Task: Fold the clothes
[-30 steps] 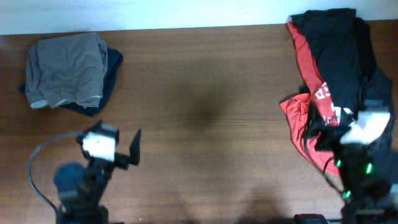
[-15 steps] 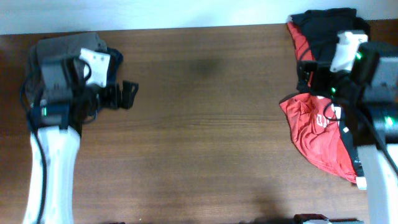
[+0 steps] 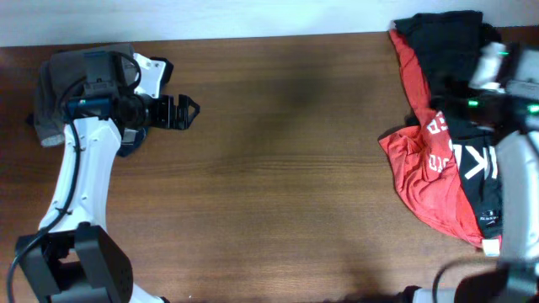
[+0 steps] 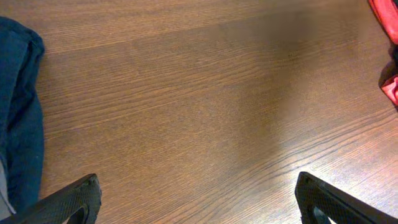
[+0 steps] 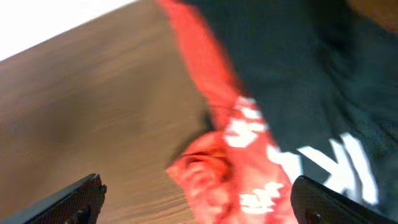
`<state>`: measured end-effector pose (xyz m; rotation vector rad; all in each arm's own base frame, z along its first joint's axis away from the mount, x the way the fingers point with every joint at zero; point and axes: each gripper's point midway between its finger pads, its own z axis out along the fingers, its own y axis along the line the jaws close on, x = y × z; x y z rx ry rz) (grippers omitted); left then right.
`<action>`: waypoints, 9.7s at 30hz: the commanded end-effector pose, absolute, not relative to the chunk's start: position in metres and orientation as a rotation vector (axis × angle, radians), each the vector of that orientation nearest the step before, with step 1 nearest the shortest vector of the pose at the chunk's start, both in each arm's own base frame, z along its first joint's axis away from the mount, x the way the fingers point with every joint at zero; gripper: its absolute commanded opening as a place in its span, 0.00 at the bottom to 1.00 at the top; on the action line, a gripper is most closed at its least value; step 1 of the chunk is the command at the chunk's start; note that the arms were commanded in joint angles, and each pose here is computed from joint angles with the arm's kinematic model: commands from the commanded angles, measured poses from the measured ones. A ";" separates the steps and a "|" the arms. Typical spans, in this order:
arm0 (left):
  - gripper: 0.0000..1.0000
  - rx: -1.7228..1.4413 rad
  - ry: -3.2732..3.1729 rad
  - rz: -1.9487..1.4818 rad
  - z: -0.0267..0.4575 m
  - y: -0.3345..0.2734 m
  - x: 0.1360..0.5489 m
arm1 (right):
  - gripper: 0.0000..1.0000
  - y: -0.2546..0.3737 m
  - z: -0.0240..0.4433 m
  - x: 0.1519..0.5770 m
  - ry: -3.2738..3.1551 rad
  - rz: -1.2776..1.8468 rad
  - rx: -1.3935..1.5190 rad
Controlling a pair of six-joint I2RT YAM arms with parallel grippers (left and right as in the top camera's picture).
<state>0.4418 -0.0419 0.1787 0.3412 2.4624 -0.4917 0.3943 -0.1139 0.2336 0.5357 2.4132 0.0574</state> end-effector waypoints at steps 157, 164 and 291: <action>0.83 0.301 2.499 -0.410 0.165 -0.018 0.463 | 0.62 -0.017 0.029 0.529 2.886 0.097 0.378; 0.84 0.301 2.496 -0.409 0.166 -0.018 0.464 | 0.59 -0.021 0.014 0.531 2.897 0.096 0.392; 0.83 1.575 2.174 -0.278 0.079 -0.365 0.370 | 0.95 -0.039 0.280 0.494 2.538 0.307 0.423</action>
